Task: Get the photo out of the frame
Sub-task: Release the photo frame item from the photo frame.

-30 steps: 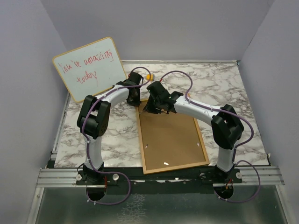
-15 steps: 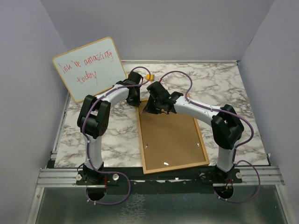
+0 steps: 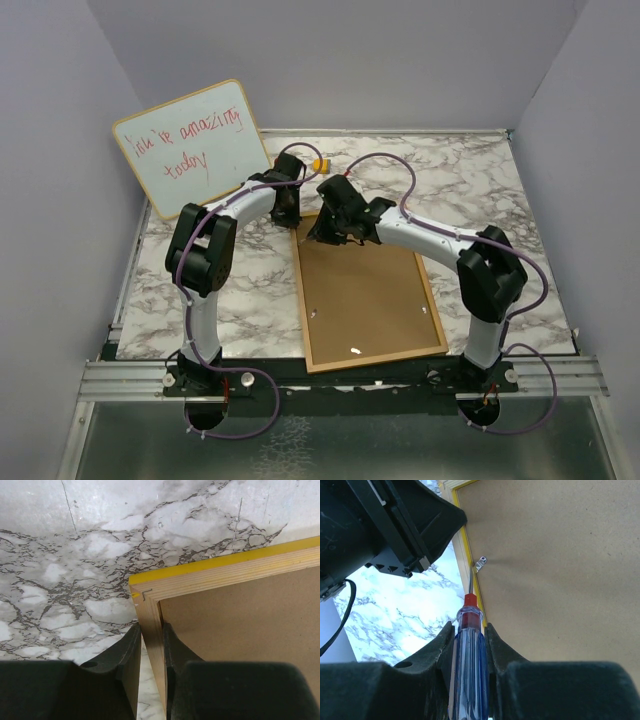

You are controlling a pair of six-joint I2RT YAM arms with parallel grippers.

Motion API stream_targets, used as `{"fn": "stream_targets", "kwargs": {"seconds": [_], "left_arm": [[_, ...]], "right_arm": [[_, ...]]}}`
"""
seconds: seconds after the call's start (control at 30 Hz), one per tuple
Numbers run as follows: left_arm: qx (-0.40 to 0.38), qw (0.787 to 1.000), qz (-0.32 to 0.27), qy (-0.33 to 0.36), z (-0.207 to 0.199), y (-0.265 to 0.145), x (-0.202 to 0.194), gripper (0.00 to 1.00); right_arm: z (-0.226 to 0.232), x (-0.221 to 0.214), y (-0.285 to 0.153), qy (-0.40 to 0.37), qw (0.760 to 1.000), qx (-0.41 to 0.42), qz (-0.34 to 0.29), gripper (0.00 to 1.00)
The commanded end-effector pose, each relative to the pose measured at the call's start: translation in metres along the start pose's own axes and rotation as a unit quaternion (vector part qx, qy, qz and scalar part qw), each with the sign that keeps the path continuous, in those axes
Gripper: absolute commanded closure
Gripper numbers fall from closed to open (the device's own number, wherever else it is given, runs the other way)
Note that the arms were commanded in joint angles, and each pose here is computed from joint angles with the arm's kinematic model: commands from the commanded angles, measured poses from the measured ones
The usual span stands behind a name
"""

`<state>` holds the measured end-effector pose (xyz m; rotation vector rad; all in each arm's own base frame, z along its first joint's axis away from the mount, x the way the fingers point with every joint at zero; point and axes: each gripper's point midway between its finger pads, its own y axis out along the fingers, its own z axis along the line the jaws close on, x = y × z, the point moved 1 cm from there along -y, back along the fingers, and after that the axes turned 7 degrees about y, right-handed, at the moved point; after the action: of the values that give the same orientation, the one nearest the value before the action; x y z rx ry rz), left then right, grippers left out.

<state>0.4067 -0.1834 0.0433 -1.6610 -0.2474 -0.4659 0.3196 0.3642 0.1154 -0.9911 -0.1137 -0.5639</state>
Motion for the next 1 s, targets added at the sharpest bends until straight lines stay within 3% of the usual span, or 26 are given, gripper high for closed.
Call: {"fn": "stream_targets", "kwargs": {"seconds": [0.0,0.2,0.47,0.97], "left_arm": [[-0.002,0.999,0.031,0.015,0.005,0.010,-0.013,1.00],[0.001,1.000,0.027,0.016,0.005,0.007,-0.010,1.00],[-0.002,1.000,0.023,0.018,0.005,0.004,-0.008,1.00],[-0.002,1.000,0.021,0.019,0.005,0.002,-0.007,1.00]], "right_arm": [[0.015,0.007,-0.022,0.014,0.999,0.031,-0.018,0.99],[0.015,0.007,-0.020,0.017,0.999,0.034,-0.020,1.00],[-0.006,0.003,-0.004,0.020,0.999,-0.031,-0.012,0.99],[-0.006,0.004,-0.002,0.021,0.999,-0.019,-0.020,1.00]]}}
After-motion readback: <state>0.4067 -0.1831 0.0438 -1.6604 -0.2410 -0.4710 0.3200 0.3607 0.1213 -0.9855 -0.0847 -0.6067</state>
